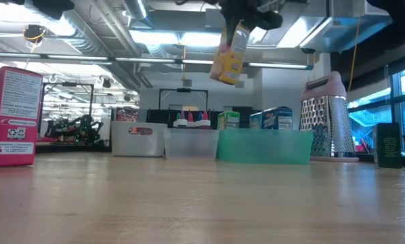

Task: Pick & Place Kitchen Items
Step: Put the yellow cereal box into the green bin

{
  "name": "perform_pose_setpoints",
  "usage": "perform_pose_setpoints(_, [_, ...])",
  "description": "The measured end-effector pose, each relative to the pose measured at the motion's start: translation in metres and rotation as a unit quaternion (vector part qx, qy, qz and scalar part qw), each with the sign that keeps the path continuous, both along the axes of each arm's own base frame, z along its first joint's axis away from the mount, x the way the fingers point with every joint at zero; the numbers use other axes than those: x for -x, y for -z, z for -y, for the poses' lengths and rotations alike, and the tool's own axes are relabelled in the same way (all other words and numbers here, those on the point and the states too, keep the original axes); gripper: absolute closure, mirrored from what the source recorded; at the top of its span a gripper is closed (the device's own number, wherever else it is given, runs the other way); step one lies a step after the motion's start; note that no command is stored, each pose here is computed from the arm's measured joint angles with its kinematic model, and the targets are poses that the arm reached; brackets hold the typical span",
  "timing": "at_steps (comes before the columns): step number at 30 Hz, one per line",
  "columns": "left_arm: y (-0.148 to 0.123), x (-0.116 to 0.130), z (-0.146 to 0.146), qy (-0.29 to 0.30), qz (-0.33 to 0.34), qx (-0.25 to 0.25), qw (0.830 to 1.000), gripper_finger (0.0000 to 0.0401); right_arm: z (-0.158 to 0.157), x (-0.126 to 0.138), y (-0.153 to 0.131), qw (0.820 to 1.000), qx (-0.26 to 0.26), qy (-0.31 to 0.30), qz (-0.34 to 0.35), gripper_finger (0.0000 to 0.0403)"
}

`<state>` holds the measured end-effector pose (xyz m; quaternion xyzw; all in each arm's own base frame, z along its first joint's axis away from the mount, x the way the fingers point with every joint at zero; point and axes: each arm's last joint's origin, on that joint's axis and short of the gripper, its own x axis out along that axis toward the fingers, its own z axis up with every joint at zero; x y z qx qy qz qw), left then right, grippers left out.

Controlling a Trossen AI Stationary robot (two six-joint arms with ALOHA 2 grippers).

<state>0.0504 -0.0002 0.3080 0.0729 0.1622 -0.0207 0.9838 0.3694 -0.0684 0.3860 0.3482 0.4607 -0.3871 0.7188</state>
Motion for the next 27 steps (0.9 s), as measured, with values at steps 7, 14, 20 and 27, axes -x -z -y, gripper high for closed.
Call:
perform_pose_setpoints(7, [0.001, 0.0, 0.0, -0.001, -0.005, 0.003, 1.0, 0.0177, 0.032, 0.018, -0.013, 0.997, 0.052, 0.052, 0.004, 0.0313])
perform_pose_setpoints(14, [0.002, 0.001, 0.0, -0.002, -0.009, 0.005, 1.0, 0.0177, 0.053, 0.019, -0.002, 0.994, 0.074, 0.082, -0.025, 0.0313])
perform_pose_setpoints(20, [0.002, 0.001, 0.0, -0.002, -0.009, 0.005, 1.0, 0.0177, 0.061, 0.019, 0.022, 0.99, 0.071, 0.103, -0.072, 0.0313])
perform_pose_setpoints(27, [0.002, 0.001, 0.0, -0.002, -0.009, 0.006, 1.0, 0.0177, 0.066, 0.02, 0.049, 0.985, 0.057, 0.11, -0.123, 0.0313])
